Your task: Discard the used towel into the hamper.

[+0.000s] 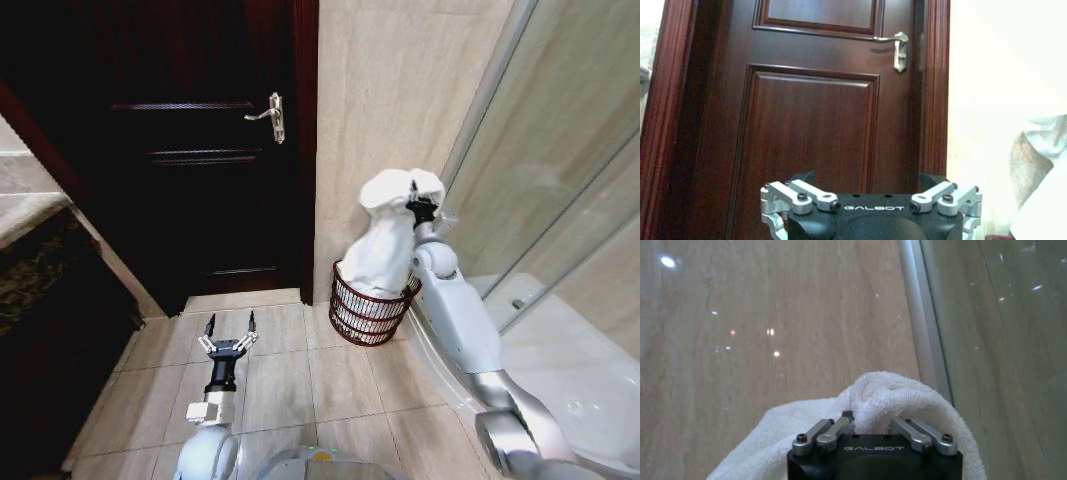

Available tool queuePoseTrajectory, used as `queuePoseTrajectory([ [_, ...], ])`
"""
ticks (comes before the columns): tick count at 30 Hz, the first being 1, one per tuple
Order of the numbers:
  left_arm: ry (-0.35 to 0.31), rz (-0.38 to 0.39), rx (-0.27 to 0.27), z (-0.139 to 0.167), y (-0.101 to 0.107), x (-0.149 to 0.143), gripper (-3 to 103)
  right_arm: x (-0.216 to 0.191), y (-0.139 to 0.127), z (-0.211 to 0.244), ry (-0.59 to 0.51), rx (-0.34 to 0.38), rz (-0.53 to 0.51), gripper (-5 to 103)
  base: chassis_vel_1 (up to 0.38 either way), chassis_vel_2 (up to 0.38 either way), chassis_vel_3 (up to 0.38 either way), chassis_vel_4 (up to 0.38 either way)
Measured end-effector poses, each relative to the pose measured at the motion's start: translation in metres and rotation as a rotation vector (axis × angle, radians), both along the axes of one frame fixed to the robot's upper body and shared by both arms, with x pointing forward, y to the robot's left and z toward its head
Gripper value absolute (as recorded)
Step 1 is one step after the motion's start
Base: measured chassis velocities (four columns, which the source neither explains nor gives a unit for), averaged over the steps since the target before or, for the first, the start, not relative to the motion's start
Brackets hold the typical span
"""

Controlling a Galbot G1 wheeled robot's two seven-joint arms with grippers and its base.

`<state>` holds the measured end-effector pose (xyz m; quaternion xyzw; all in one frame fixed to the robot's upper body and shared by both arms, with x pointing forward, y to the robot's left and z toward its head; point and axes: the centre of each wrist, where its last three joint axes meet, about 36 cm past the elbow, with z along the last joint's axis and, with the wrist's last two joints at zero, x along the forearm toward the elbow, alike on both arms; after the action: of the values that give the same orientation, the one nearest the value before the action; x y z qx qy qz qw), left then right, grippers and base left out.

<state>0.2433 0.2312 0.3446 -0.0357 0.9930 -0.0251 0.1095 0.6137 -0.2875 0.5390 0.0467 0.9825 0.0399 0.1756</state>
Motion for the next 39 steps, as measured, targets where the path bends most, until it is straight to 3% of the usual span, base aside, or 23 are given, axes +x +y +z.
queuePoseTrajectory([
  [6, 0.000, -0.002, 0.003, -0.001, -0.001, 0.001, 100, -0.012, 0.030, -0.006, 0.018, 0.020, 0.090, 18, 0.000, 0.000, 0.000, 0.000],
  [8, -0.001, 0.001, 0.003, -0.001, 0.000, 0.000, 100, -0.025, 0.058, -0.016, 0.040, 0.011, 0.154, 18, 0.000, 0.000, 0.000, 0.000],
  [13, -0.001, 0.009, 0.005, -0.001, 0.002, -0.002, 100, -0.031, 0.075, -0.036, 0.101, 0.020, 0.150, 18, 0.000, 0.000, 0.000, 0.000],
  [19, -0.010, 0.014, 0.000, -0.001, 0.002, -0.004, 100, -0.034, 0.060, -0.080, 0.250, -0.017, 0.047, 18, 0.000, 0.000, 0.000, 0.000],
  [27, -0.009, 0.005, -0.005, -0.003, -0.002, -0.002, 100, -0.041, 0.038, -0.122, 0.379, -0.026, -0.009, 18, 0.000, 0.000, 0.000, 0.000],
  [34, -0.009, 0.005, 0.002, -0.004, 0.002, -0.002, 100, -0.048, 0.033, -0.141, 0.498, 0.002, 0.019, 18, 0.000, 0.000, 0.000, 0.000],
  [39, -0.006, 0.016, 0.016, 0.000, 0.009, 0.001, 100, -0.056, 0.031, -0.129, 0.683, 0.047, 0.100, 18, 0.000, 0.000, 0.000, 0.000],
])
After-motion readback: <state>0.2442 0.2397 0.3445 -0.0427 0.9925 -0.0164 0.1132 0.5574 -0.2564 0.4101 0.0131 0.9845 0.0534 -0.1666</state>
